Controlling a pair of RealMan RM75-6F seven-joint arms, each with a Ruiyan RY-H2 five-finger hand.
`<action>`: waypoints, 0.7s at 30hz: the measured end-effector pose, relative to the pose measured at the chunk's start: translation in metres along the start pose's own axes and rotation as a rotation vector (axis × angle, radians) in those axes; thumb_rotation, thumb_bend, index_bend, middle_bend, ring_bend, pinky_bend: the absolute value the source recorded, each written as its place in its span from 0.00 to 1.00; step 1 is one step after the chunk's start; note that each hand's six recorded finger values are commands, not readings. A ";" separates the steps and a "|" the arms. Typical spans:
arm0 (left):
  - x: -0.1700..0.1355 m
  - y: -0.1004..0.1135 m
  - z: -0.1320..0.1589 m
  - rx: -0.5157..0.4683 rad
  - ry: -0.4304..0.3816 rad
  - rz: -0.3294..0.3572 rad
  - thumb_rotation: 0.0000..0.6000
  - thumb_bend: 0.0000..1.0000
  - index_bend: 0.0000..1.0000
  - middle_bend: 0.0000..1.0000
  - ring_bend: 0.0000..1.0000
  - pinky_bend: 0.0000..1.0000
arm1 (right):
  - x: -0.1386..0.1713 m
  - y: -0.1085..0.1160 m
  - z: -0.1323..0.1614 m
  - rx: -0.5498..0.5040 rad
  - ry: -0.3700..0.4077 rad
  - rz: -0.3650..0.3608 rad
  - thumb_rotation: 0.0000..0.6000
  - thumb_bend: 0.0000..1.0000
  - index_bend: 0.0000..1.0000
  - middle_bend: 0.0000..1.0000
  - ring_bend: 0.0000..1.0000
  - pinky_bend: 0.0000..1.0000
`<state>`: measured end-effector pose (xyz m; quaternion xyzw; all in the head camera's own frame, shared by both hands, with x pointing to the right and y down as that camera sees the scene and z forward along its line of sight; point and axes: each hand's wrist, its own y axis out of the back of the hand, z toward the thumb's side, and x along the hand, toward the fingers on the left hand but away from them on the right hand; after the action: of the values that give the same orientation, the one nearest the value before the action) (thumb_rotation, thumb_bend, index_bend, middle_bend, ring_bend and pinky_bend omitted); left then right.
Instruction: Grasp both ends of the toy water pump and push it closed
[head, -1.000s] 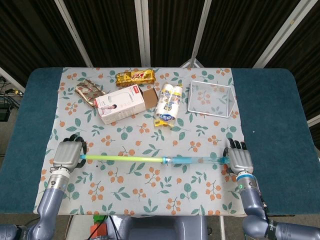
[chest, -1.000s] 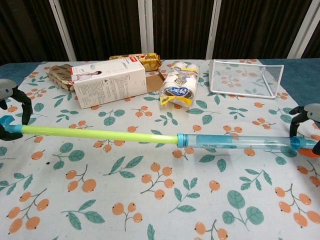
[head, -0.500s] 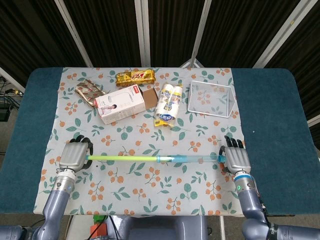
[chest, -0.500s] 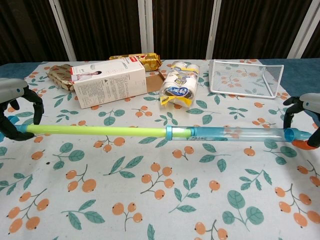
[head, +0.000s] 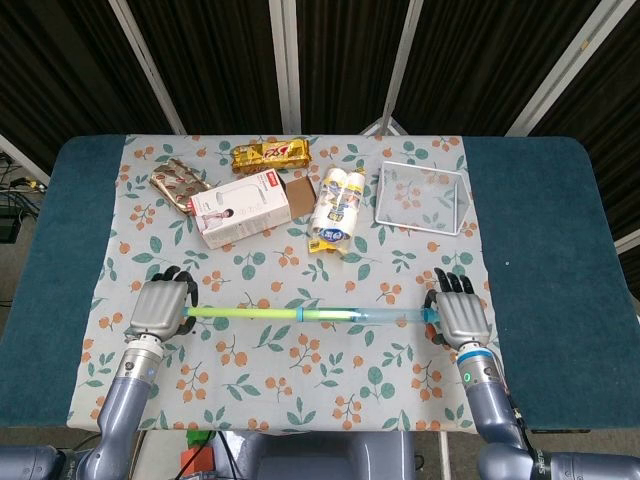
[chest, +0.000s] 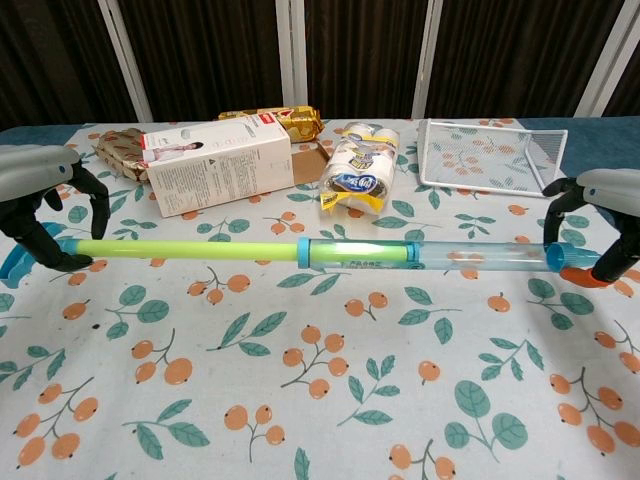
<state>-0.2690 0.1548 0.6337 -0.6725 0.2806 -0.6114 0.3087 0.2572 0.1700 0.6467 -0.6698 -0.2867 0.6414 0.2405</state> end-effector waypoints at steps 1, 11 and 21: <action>0.000 0.000 0.001 0.000 -0.001 0.000 1.00 0.55 0.61 0.28 0.15 0.24 | 0.001 0.000 0.002 -0.001 0.005 0.001 1.00 0.42 0.63 0.04 0.00 0.00; 0.001 0.001 0.015 -0.007 -0.021 -0.001 1.00 0.55 0.61 0.28 0.15 0.24 | 0.010 -0.003 0.031 -0.007 0.070 0.007 1.00 0.42 0.63 0.05 0.00 0.00; 0.003 -0.001 0.035 -0.027 -0.042 -0.007 1.00 0.55 0.62 0.28 0.15 0.24 | 0.016 -0.006 0.045 -0.010 0.094 0.015 1.00 0.42 0.64 0.05 0.00 0.00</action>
<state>-0.2335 0.1561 0.6344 -0.6902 0.2800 -0.5945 0.3030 0.2121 0.1836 0.6367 -0.7025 -0.2732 0.6094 0.2458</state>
